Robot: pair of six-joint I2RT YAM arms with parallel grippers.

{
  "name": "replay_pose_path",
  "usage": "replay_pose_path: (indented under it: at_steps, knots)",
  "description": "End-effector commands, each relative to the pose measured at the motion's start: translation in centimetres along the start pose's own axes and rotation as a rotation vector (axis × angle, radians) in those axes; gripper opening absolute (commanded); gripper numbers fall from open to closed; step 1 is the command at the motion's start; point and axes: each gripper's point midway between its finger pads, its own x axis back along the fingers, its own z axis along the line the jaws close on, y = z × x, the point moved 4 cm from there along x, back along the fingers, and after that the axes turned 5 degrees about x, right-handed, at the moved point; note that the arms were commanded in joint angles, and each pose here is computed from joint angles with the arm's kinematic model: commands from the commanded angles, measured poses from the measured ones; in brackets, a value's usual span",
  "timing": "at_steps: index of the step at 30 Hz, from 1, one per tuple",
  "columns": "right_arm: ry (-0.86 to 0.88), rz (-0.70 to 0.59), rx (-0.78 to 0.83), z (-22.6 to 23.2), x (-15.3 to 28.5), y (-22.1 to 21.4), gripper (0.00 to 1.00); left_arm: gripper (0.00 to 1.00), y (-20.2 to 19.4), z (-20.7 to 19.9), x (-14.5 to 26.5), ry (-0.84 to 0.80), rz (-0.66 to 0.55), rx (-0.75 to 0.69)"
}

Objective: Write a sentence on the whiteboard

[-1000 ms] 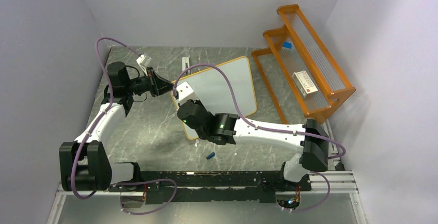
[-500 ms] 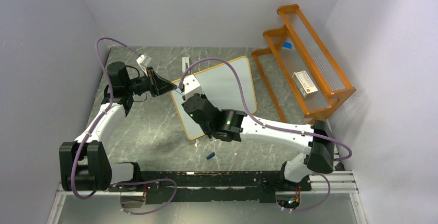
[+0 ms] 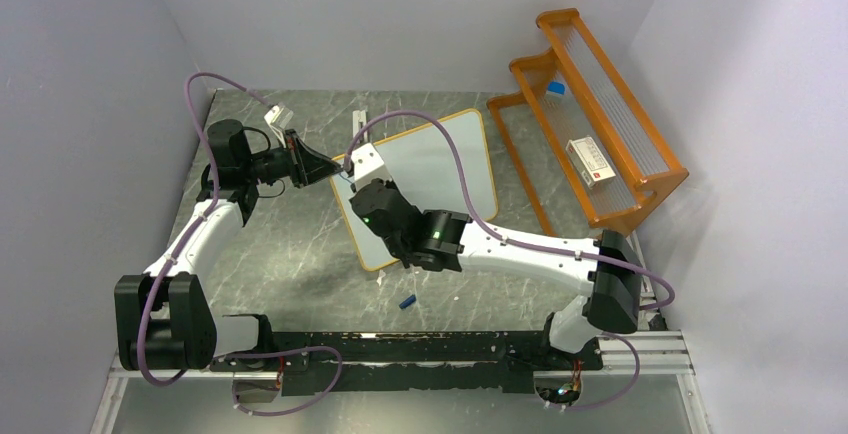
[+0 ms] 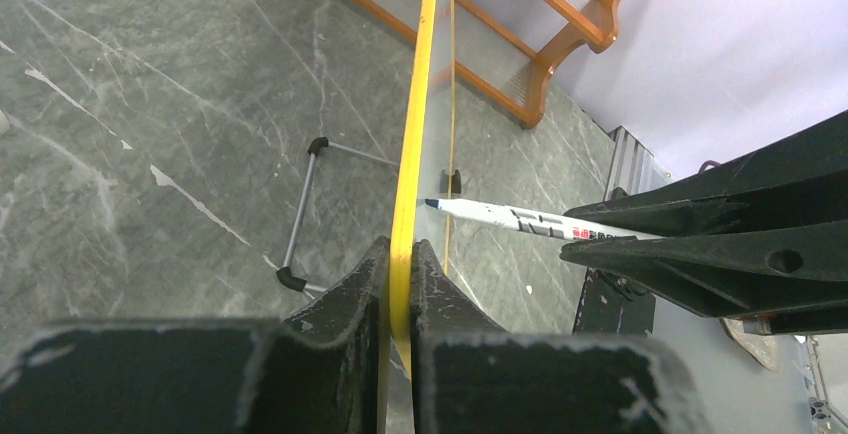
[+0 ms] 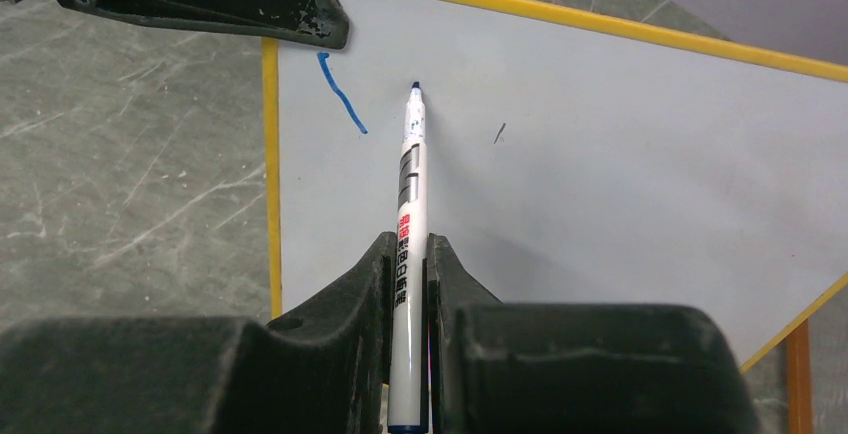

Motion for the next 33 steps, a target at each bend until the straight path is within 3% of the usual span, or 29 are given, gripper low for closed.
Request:
replay_pose_path:
  at_steps: [1,33]
  knots:
    - [-0.014,-0.057,-0.043,-0.4,-0.2,2.3,0.0,0.05,-0.1,-0.3,-0.3,-0.016,0.009,-0.04]
    - [0.026,0.038,-0.037,0.4,-0.4,-0.1,0.0,0.05,0.0,-0.4,-0.4,-0.019,0.003,-0.042]
